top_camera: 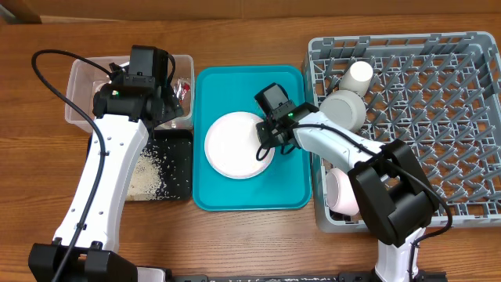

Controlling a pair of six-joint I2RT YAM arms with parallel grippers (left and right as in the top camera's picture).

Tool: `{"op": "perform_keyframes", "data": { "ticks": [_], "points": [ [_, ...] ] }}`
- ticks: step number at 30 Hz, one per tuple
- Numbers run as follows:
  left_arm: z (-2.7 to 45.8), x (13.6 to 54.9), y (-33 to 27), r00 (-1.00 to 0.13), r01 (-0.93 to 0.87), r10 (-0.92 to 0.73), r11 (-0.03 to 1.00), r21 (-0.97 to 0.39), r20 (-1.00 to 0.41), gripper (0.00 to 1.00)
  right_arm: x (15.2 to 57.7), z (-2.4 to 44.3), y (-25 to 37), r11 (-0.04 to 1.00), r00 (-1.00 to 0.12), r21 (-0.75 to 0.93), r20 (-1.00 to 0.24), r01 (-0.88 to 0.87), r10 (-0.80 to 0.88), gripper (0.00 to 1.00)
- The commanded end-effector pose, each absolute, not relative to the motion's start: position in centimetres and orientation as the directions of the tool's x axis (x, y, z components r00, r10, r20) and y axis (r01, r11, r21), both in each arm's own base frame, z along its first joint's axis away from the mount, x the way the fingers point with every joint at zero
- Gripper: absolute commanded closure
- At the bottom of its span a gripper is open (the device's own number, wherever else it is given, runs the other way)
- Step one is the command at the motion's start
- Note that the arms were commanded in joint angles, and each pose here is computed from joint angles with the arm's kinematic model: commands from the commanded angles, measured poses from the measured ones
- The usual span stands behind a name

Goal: Sort waste into correct bins and load items into the dishwasher
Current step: 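Lift the white plate and carry it right over the rack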

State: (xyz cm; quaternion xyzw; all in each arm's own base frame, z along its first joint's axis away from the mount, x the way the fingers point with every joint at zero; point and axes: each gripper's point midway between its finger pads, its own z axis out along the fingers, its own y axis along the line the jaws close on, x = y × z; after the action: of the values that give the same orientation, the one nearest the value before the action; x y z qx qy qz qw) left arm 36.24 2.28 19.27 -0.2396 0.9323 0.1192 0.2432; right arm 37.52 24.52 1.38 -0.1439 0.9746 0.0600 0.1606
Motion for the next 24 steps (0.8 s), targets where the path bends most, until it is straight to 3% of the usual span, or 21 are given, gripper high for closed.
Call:
{"op": "perform_keyframes", "data": {
  "ticks": [1,6,12,18,21,24],
  "points": [
    [19.9,36.4,2.2,-0.766,-0.494,-0.374,0.863,0.106,-0.523,0.0,37.6,2.3,24.3,0.95,-0.902,0.046,-0.332,-0.308,-0.276,0.96],
    [19.9,36.4,2.2,-0.766,-0.494,-0.374,0.863,0.106,-0.523,0.0,38.8,8.6,23.4,0.96,-0.874,-0.009,-0.409,-0.281,-0.26,0.96],
    [19.9,36.4,2.2,-0.766,-0.494,-0.374,0.863,0.106,-0.523,0.0,38.8,21.7,20.8,0.967,-0.77,-0.08,-0.59,-0.243,-0.242,0.96],
    [19.9,36.4,2.2,-0.766,-0.494,-0.374,0.863,0.106,-0.523,0.0,36.9,34.0,12.2,0.964,-0.584,-0.261,-0.79,0.047,-0.186,0.96],
    [19.9,36.4,2.2,-0.766,-0.494,-0.374,0.863,0.106,-0.523,0.0,35.0,38.1,5.3,0.859,-0.525,-0.394,-0.831,0.326,-0.183,0.96],
    [19.9,36.4,2.2,-0.766,-0.494,-0.374,0.863,0.106,-0.523,0.0,33.1,39.7,-0.1,0.699,-0.554,-0.517,-0.807,0.495,-0.204,0.96]
  ]
}}
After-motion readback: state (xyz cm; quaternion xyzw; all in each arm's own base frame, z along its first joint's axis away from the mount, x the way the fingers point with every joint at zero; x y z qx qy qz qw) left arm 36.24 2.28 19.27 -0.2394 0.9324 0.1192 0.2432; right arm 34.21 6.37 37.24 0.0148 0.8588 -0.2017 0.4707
